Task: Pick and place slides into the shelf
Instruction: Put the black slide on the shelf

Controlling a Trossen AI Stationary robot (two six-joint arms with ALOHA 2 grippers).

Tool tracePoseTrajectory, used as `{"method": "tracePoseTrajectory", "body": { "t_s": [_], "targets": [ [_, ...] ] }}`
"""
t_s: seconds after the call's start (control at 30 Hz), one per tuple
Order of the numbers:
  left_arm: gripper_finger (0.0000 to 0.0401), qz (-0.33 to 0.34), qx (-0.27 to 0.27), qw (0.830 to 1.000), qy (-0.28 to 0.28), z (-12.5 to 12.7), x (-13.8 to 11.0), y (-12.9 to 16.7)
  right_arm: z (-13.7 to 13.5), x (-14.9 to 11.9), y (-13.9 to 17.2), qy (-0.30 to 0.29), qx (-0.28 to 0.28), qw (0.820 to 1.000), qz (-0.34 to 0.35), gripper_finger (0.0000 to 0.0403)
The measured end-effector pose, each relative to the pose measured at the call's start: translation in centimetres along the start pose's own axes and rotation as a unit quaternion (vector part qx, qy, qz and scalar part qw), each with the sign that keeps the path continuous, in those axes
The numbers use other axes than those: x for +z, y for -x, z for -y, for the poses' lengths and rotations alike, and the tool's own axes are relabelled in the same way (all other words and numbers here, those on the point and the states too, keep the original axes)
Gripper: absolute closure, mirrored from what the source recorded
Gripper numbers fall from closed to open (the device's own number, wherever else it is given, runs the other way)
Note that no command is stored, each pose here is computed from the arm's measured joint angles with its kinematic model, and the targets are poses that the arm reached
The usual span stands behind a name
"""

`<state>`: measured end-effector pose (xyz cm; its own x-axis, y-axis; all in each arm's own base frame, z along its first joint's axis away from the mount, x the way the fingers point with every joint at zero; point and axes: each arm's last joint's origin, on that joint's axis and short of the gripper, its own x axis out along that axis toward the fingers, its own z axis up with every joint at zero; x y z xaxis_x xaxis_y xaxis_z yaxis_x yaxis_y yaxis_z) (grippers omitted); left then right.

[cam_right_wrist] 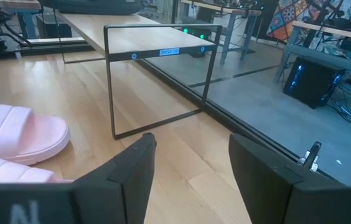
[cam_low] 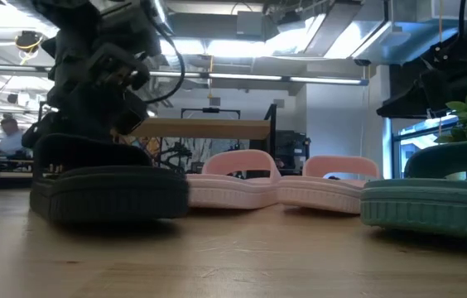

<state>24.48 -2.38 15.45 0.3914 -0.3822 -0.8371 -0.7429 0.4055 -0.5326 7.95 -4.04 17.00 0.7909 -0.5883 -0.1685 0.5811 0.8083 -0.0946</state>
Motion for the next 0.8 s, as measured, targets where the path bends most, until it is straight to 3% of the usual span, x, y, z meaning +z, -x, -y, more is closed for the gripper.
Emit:
{"method": "tracePoseTrajectory", "body": {
  "t_s": [0.13, 0.5, 0.8],
  "targets": [
    [0.0252, 0.000, -0.027, 1.000, -0.011, 0.53, 0.13, 0.01, 0.00, 0.00, 0.00, 0.001, 0.000, 1.000, 0.000, 0.0197],
    [0.0252, -0.013, -0.019, 1.000, 0.008, 0.27, 0.00, -0.01, 0.00, 0.00, 0.00, 0.002, 0.000, 1.000, 0.000, 0.0197],
    [0.0252, -0.029, -0.045, 0.999, -0.001, 0.56, -0.02, -0.07, 0.00, 0.00, 0.00, 0.003, 0.000, 1.000, 0.000, 0.0197]
  ]
}}
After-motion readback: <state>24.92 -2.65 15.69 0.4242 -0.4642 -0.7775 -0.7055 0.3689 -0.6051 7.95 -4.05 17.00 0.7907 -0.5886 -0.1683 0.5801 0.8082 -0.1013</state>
